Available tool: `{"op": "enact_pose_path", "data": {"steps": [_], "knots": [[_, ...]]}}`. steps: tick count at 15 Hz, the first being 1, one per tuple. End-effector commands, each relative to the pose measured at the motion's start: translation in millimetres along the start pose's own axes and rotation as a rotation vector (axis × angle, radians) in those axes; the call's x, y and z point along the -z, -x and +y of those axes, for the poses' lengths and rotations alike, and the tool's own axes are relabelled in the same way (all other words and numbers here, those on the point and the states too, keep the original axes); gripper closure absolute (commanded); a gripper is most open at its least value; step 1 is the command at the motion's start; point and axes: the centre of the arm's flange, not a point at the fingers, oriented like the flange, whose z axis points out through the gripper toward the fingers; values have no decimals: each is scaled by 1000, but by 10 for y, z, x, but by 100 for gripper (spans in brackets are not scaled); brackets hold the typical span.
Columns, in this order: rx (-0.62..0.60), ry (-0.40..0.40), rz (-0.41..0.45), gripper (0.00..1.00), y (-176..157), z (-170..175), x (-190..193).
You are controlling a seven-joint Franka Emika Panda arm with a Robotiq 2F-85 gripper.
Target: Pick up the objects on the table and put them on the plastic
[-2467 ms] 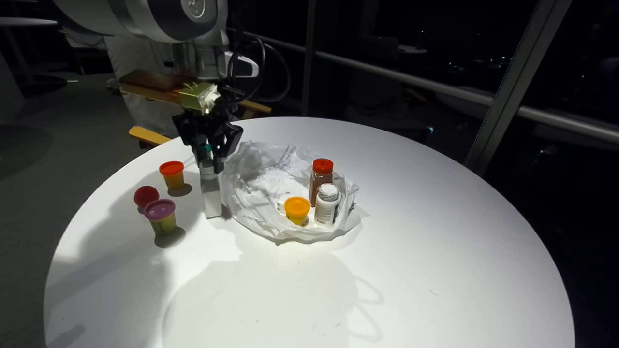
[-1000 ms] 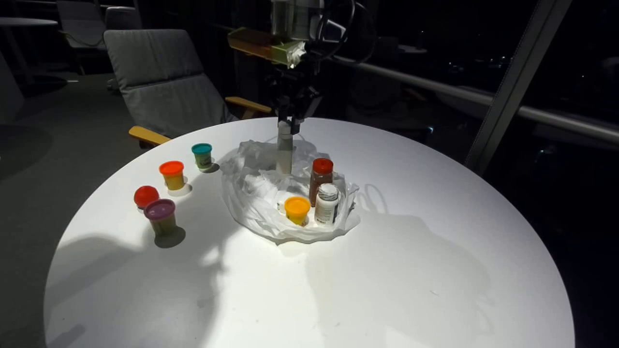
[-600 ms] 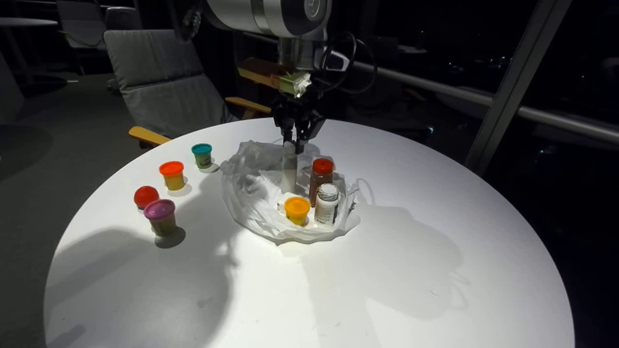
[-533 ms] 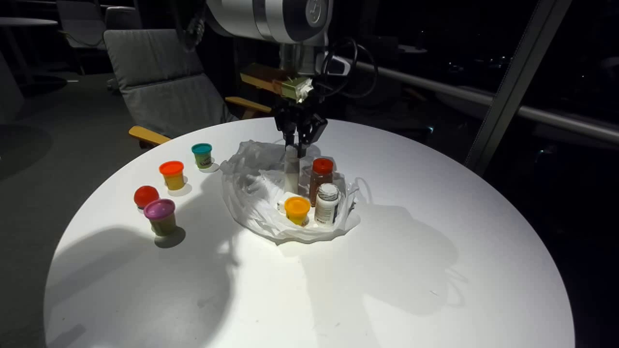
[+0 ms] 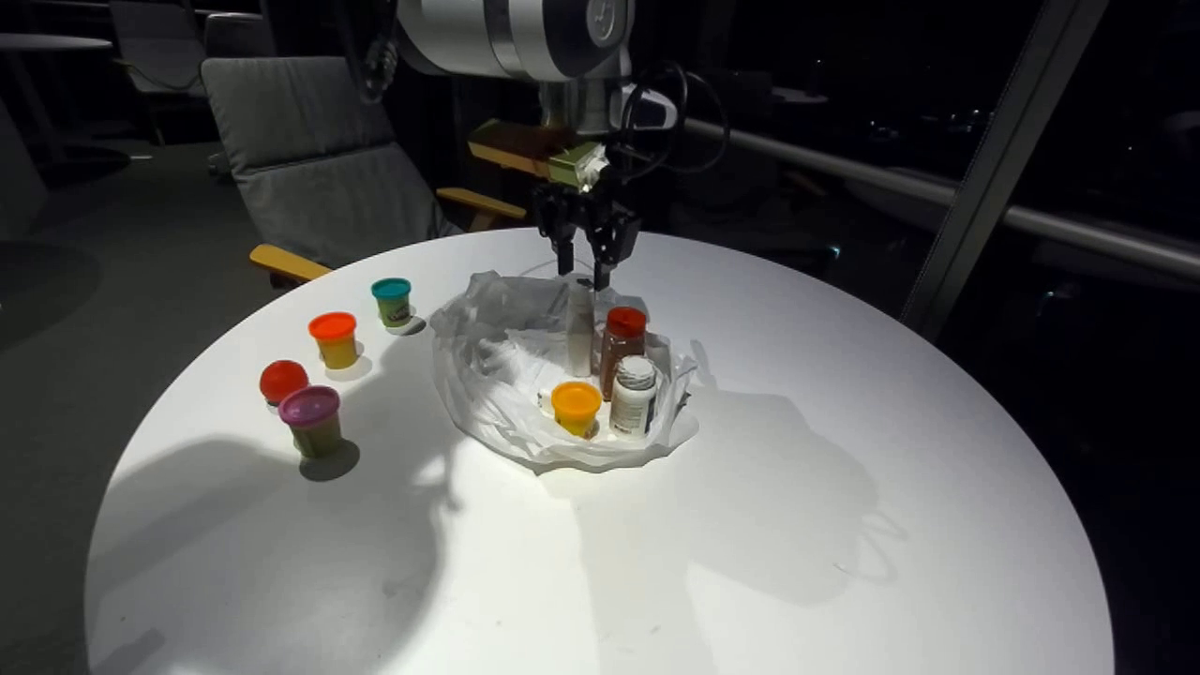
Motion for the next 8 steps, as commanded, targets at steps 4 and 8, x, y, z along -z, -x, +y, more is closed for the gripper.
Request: {"op": "enact_pose_path", "data": {"steps": [4,8], "knots": [[-16,38,93,0,717,-339,950],[56,35,11,0,1354,-484,873]]}}
